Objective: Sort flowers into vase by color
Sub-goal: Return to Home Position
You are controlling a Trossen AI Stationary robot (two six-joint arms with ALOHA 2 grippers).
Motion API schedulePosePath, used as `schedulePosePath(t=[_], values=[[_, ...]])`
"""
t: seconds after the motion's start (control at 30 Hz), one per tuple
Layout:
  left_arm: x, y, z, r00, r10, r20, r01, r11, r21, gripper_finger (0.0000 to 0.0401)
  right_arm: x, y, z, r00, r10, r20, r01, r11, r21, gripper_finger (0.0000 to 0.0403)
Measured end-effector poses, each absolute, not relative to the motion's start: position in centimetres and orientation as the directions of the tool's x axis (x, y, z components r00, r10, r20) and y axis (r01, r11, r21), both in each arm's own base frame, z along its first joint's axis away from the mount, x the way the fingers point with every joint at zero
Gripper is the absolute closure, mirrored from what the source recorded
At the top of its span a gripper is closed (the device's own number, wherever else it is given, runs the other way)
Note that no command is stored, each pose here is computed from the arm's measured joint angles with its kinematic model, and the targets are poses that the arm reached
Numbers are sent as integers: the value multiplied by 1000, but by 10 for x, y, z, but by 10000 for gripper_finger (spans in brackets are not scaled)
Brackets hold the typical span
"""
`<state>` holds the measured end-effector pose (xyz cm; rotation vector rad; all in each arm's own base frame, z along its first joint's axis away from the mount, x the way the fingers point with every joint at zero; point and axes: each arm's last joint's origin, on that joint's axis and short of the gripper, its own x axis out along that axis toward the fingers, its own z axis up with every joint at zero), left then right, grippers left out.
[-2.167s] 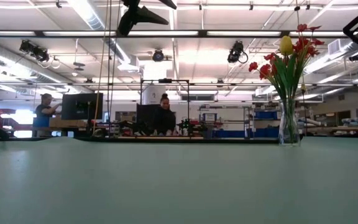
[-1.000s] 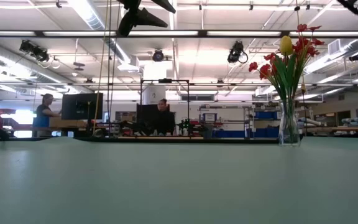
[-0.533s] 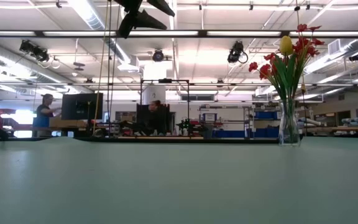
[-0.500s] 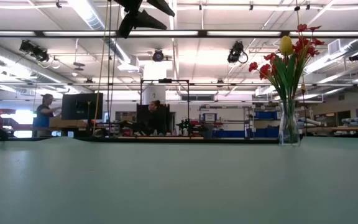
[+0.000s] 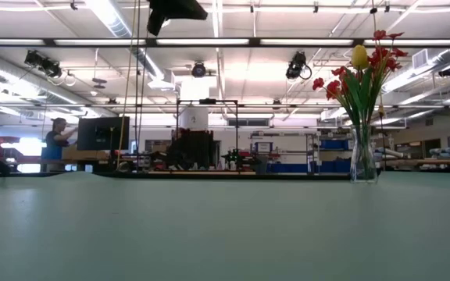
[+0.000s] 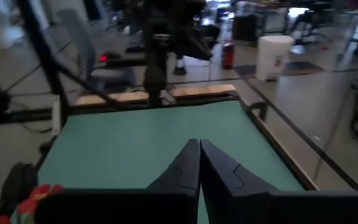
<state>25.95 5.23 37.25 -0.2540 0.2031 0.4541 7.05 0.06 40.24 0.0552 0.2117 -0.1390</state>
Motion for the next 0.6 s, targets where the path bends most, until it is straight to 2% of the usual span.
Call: schedulePosePath(t=[0.1, 0.23, 0.3, 0.47, 0.6], values=[[256, 51, 374, 896, 362, -259, -397, 912, -99, 393, 50, -4, 403, 965, -198, -170, 214, 974, 80, 383], [255, 50, 366, 914, 323, -247, -341, 939, -33, 397, 15, -7, 400, 976, -190, -104, 203, 970, 133, 395], [251, 51, 355, 917, 315, -244, -332, 943, -30, 398, -3, -8, 395, 983, -165, -81, 177, 969, 170, 396], [235, 49, 323, 949, 292, -115, -301, 951, -75, 399, -32, -11, 374, 978, -192, -86, 207, 952, 227, 398], [213, 43, 292, 965, 260, -29, -261, 961, -89, 400, -21, -12, 348, 962, -265, -60, 272, 924, 268, 398]])
